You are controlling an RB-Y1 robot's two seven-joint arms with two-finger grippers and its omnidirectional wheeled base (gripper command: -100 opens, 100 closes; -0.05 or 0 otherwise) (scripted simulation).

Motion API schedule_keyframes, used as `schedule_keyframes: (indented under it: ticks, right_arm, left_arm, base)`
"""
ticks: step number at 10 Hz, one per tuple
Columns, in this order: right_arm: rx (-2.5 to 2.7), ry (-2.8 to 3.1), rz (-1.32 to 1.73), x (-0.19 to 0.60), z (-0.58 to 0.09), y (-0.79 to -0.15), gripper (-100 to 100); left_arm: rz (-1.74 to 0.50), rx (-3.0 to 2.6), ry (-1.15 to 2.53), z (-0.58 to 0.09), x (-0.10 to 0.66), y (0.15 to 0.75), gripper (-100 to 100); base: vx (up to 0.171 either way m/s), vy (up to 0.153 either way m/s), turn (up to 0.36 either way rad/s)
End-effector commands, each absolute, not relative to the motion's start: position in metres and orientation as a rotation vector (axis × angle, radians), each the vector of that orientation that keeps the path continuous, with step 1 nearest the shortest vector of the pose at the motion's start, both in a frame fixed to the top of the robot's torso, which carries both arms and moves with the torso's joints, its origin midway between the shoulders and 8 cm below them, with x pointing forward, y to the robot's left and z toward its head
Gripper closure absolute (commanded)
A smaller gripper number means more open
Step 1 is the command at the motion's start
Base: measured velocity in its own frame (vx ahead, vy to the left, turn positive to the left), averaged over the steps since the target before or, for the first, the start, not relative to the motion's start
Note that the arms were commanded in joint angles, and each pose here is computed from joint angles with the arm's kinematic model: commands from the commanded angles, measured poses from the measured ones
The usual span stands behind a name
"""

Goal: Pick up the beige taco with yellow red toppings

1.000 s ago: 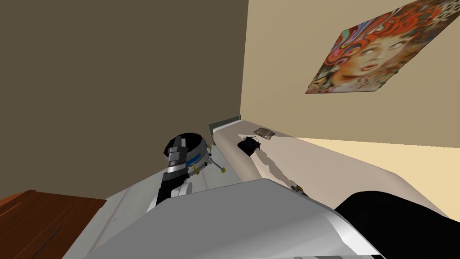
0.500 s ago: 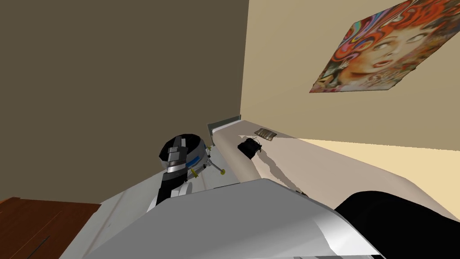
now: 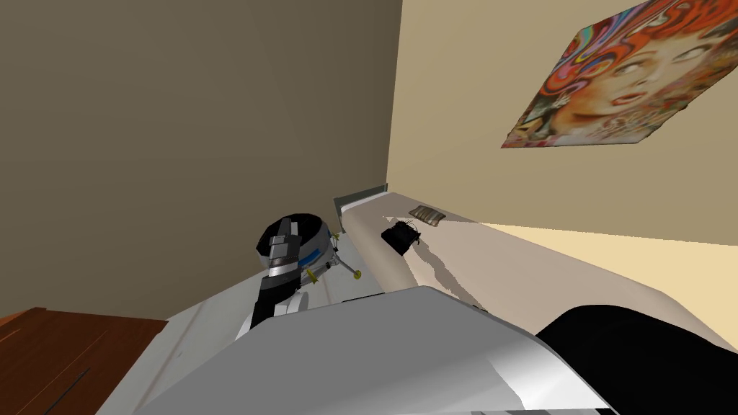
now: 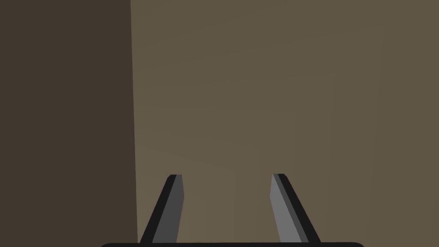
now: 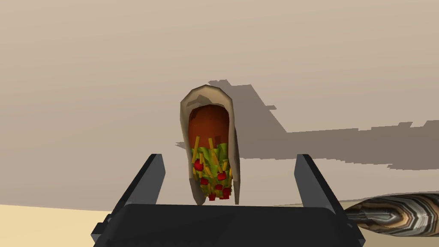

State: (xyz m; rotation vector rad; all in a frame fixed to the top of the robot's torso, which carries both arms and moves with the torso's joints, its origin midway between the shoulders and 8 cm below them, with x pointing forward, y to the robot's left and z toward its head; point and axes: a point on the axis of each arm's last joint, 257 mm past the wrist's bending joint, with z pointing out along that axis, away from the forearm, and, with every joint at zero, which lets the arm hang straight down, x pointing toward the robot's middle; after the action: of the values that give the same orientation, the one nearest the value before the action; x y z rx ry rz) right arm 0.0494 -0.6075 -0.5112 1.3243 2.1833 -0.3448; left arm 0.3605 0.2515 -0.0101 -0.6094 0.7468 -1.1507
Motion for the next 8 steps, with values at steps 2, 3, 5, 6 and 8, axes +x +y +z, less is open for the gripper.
schedule_keyframes:
  ticks: [2, 3, 5, 6, 8]
  right_arm:
    - [1.324, 2.184, -0.344, 0.0496, -0.5117, -0.6075, 100]
    - [1.324, 2.184, -0.345, 0.0496, -0.5116, -0.6075, 100]
    - [1.324, 2.184, -0.346, 0.0491, -0.5116, -0.6077, 100]
    - [1.323, 2.184, -0.346, 0.0492, -0.5116, -0.6077, 100]
    - [1.32, 2.185, -0.344, 0.0491, -0.5072, -0.6067, 100]
  left_arm:
    - [-1.151, -0.609, 0.747, -0.0101, 0.3605, 0.2515, 0]
    - [-1.151, -0.609, 0.747, -0.0101, 0.3605, 0.2514, 0]
    - [-1.151, -0.609, 0.747, -0.0101, 0.3605, 0.2514, 0]
    - [-1.151, -0.609, 0.747, -0.0101, 0.3605, 0.2514, 0]
    - [-1.151, -0.609, 0.747, -0.0101, 0.3605, 0.2514, 0]
  base:
    - [-0.002, -0.007, 0.004]
    - [0.0, 0.0, 0.0]
    - [0.0, 0.0, 0.0]
    - [0.0, 0.0, 0.0]
    - [0.003, 0.005, -0.016]
